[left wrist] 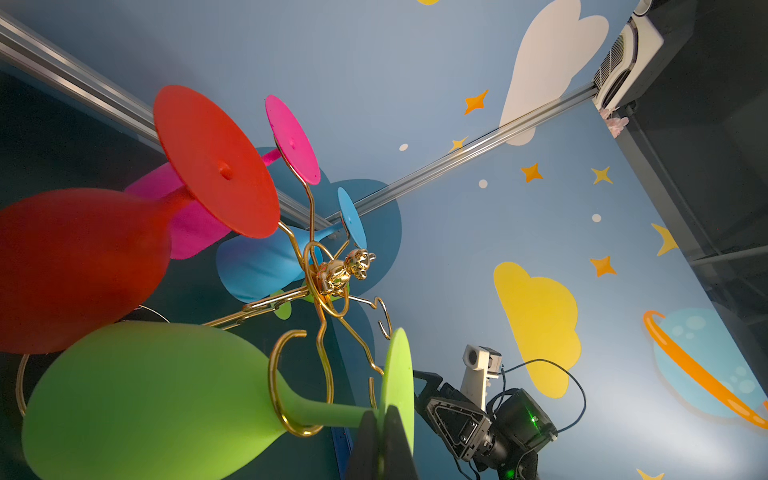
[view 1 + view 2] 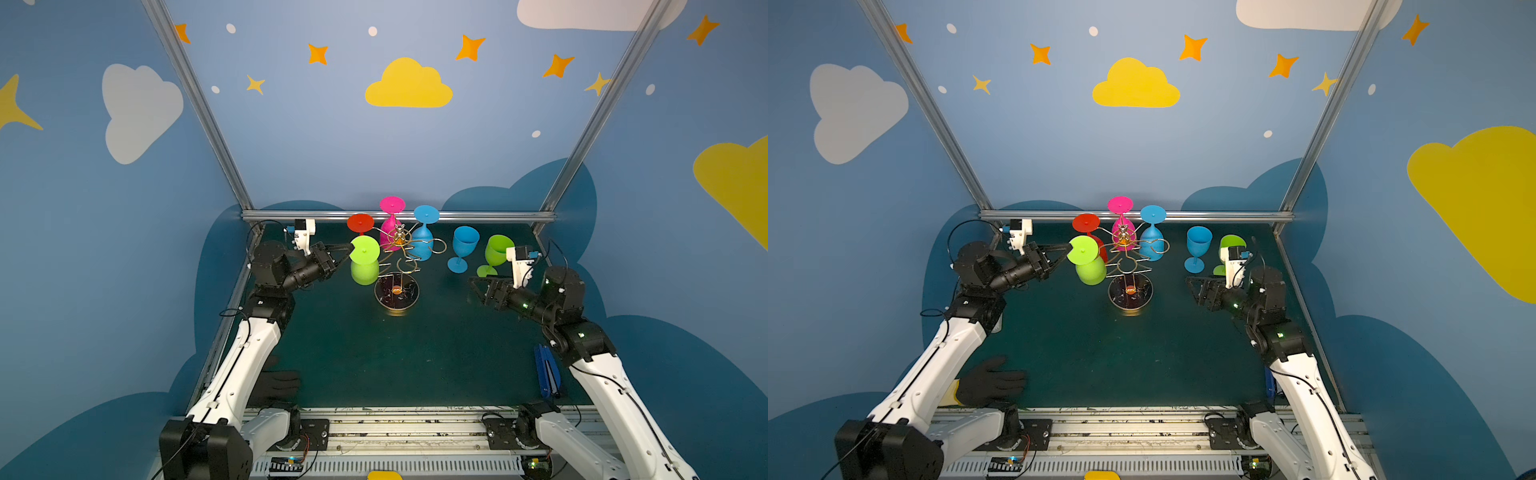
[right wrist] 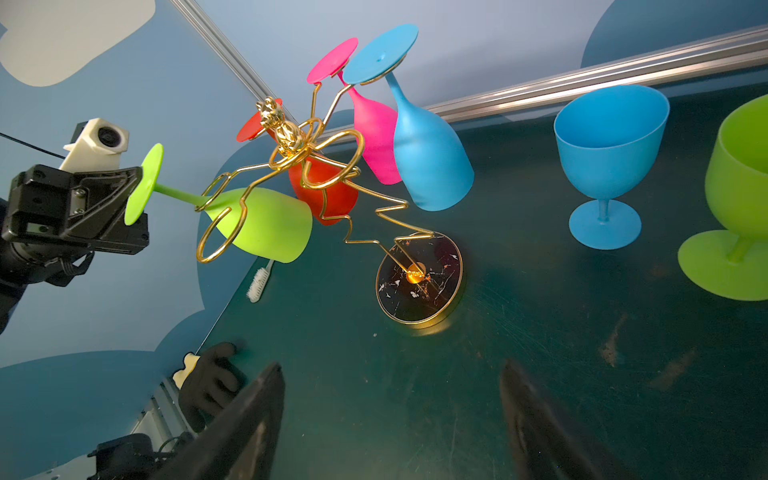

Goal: Take the wine glass off the wine glass rack
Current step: 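Close the left gripper on the hanging lime-green glass's foot, then slide the lime-green glass off its wire hook with the left gripper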

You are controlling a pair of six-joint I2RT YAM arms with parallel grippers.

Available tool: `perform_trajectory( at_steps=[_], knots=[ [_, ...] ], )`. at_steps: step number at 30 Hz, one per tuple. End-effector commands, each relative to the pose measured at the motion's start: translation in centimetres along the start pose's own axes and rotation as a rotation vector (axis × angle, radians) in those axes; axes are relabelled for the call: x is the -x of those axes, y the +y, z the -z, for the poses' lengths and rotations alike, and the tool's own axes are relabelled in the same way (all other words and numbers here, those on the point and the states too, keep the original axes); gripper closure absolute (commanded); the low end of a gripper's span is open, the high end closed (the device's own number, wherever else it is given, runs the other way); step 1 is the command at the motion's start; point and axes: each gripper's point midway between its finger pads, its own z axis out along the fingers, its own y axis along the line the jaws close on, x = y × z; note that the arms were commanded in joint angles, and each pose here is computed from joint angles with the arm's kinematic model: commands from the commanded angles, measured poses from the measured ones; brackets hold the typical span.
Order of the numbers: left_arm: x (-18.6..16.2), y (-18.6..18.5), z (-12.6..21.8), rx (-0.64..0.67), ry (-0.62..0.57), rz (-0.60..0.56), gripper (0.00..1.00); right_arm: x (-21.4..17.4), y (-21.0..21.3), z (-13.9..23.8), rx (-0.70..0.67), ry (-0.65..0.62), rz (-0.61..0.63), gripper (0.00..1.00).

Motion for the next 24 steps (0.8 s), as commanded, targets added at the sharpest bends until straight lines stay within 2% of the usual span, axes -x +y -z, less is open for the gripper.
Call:
perform_trajectory(
  at_steps=[1,12,24],
  knots=[
    [0.0,-0.5,-0.2,-0.019,0.007,-0.021,0.97,-0.5,0.0,0.2,-0.004,0.007,0.002,0.19],
    [-0.3,0.1,-1.3,-0.004,0.028,-0.025,0.97,-0.5,0.1,0.2,-0.002,0.006,-0.002,0.19],
    [0.0,-0.4,-2.5,0.035,0.035,-0.104,0.97,-0.6,-0.1,0.2,-0.008,0.009,-0.003,0.19]
  ],
)
